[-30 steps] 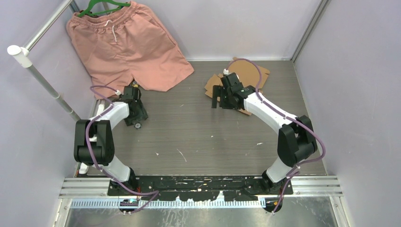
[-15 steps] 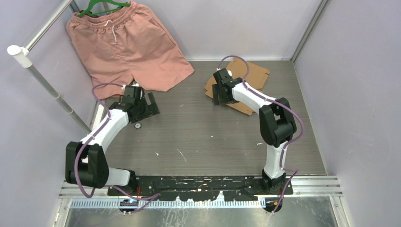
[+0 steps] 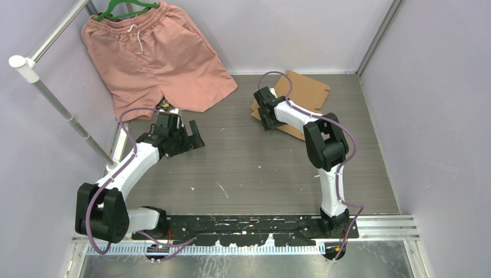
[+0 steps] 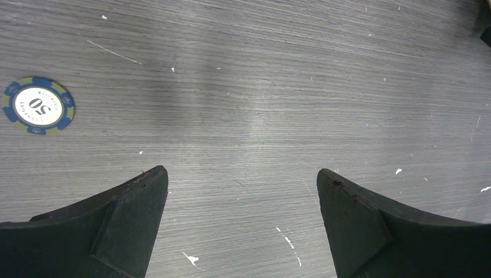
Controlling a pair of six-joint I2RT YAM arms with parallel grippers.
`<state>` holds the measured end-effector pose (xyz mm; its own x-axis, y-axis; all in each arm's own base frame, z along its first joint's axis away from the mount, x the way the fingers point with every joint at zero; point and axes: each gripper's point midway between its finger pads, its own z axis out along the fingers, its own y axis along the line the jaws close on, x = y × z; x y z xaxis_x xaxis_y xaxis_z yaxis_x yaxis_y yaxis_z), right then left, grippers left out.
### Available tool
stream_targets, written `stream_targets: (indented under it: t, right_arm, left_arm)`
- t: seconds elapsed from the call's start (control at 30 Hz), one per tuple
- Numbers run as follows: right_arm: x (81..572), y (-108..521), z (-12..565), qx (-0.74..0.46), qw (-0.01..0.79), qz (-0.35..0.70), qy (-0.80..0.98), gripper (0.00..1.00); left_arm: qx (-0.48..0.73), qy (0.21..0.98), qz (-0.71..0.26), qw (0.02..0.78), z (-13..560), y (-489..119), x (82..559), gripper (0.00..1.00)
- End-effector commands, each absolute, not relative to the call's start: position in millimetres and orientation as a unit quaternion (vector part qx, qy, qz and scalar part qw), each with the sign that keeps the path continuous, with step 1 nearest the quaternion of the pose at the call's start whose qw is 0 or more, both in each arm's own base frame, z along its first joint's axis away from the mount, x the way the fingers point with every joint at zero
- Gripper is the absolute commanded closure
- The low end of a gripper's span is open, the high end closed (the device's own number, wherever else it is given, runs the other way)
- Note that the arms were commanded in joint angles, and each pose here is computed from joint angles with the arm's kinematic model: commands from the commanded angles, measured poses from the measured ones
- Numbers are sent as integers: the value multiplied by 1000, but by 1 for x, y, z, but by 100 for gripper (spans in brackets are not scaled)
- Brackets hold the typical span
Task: Fold the paper box
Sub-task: Move the product to the center of the board.
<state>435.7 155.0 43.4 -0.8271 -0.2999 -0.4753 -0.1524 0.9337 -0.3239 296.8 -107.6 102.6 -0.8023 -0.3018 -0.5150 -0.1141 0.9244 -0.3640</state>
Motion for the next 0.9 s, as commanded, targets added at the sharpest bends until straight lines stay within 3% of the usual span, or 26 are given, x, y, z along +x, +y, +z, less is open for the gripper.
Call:
stream_targets:
  t: [0.0, 0.3, 0.47, 0.87]
  right_arm:
    - [453, 147, 52, -127, 288, -178, 932, 33]
    - [462, 130, 50, -107, 309, -229, 917, 48]
    - [464, 128, 49, -101, 318, -236, 913, 64]
    - [471, 125, 64, -80, 353, -243, 900, 84]
  left_arm:
    - [-108, 926, -177, 315, 116, -116, 306, 0]
    - [-102, 927, -174, 316, 116, -121, 306, 0]
    - [-98, 928, -172, 317, 117, -122, 304, 0]
    - [-93, 930, -165, 315, 119, -121, 297, 0]
